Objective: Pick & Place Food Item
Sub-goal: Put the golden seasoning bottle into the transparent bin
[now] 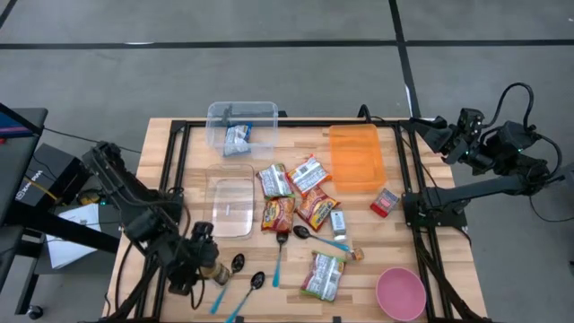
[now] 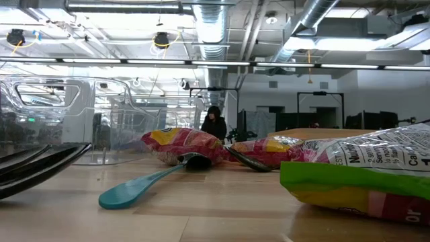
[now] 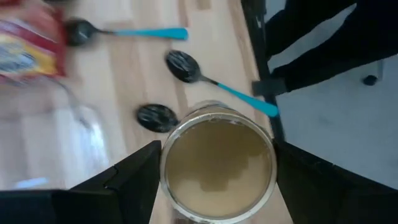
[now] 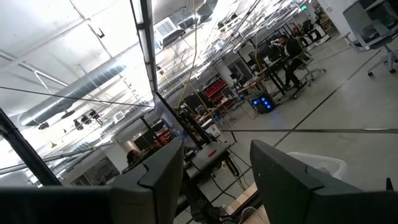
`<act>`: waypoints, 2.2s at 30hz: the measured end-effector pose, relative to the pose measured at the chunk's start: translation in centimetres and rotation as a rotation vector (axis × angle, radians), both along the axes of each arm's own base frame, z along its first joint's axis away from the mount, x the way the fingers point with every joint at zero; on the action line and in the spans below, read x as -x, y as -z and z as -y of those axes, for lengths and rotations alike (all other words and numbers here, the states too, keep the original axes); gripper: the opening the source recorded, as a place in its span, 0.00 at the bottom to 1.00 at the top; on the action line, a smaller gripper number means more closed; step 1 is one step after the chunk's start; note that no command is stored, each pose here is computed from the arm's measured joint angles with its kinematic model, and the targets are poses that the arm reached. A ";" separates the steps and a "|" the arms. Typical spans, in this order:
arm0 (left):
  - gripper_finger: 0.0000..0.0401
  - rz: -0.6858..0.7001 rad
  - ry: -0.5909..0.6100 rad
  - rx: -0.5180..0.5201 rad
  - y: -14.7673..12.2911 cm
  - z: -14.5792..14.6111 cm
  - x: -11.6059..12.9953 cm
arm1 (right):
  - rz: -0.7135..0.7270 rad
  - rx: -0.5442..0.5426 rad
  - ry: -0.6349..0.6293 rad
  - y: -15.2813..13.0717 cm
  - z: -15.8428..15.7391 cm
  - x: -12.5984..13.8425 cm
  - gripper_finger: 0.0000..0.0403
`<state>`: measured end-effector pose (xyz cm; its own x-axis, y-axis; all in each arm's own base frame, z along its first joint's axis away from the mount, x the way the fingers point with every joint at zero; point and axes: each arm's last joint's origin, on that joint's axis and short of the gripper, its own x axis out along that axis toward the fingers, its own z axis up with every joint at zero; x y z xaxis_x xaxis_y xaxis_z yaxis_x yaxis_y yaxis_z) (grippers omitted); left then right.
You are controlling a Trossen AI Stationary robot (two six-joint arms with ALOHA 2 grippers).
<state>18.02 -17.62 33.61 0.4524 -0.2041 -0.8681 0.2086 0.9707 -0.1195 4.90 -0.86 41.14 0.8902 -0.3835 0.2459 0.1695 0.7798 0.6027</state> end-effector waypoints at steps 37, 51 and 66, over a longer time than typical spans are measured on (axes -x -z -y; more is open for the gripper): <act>0.67 -0.293 -0.190 -0.340 1.0 -19.1 -4.4 | -0.039 0.021 0.004 0.3 0.0 -0.1 0.45; 0.67 -0.239 -0.360 -0.303 4.9 -20.6 -2.8 | -0.041 0.022 0.001 0.3 0.0 -0.1 0.45; 0.67 -0.284 -0.376 -0.299 8.2 -20.6 -2.6 | -0.039 0.026 -0.024 0.3 -0.1 -0.1 0.45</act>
